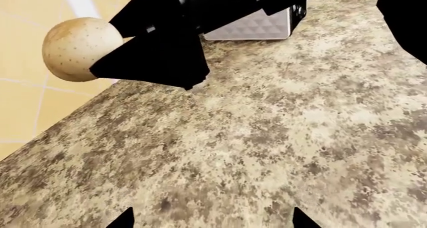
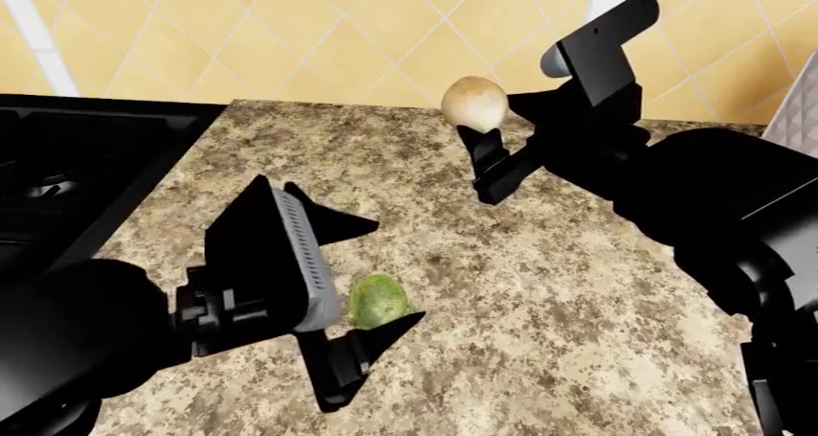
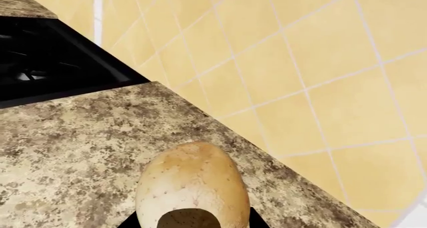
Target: Pick the radish, potato from the counter and place them in the cabinet. Then close the cabinet.
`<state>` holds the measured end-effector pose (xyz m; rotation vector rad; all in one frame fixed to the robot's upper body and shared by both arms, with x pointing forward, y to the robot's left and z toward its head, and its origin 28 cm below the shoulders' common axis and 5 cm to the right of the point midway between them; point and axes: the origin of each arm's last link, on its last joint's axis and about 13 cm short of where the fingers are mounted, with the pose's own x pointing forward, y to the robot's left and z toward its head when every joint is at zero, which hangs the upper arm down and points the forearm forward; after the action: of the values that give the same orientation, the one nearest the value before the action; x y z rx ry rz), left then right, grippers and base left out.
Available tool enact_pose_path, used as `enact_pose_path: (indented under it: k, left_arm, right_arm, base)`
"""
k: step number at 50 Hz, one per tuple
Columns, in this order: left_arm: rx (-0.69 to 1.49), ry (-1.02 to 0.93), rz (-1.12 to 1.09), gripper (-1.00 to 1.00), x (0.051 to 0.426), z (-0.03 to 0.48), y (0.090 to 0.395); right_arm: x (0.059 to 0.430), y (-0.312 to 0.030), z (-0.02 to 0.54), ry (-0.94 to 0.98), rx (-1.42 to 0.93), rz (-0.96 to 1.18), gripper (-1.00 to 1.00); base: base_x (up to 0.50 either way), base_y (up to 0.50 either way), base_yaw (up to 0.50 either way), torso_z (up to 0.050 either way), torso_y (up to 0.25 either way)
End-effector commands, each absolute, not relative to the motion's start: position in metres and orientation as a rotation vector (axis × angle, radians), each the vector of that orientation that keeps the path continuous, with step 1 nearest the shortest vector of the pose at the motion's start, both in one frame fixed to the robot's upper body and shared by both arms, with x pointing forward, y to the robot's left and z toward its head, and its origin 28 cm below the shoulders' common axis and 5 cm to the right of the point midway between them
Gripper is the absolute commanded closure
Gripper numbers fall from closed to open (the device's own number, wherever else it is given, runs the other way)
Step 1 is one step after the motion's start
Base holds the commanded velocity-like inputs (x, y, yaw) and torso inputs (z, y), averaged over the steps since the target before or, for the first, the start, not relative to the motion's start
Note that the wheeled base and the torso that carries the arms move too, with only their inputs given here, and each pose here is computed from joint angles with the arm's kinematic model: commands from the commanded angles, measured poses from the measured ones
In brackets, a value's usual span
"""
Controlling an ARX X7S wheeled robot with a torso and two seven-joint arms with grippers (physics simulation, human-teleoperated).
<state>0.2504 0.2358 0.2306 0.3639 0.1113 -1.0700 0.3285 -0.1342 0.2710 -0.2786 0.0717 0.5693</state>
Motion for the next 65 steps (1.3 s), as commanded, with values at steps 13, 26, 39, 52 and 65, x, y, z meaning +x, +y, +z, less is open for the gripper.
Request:
enact_pose_path:
  k: [13,26,39,52,65]
  left_arm:
    - [0.402,0.191,-1.026,-1.0,0.261,0.21,0.228]
    - [0.411,0.213,-1.012,-1.0,0.265,0.202,0.227]
    - [0.417,0.246,-0.987,-1.0,0.27,0.195,0.226]
    - [0.419,0.275,-0.967,-1.0,0.275,0.188,0.226]
    - [0.427,0.303,-0.956,-1.0,0.277,0.182,0.225]
  right_arm:
    - [0.329,-0.134,0.271,0.062,-0.283,0.57,1.0]
    - [0.33,-0.134,0.27,0.061,-0.281,0.571,1.0]
    - [0.33,-0.133,0.268,0.064,-0.28,0.574,1.0]
    - [0.33,-0.133,0.269,0.062,-0.28,0.574,1.0]
    - [0.33,-0.134,0.269,0.062,-0.28,0.573,1.0]
  base:
    - [0.0,0.0,0.0,0.0,0.0]
    - [0.0,0.0,0.0,0.0,0.001]
    - [0.0,0.0,0.0,0.0,0.0]
    - [0.0,0.0,0.0,0.0,0.0]
    - [0.0,0.0,0.0,0.0,0.0]
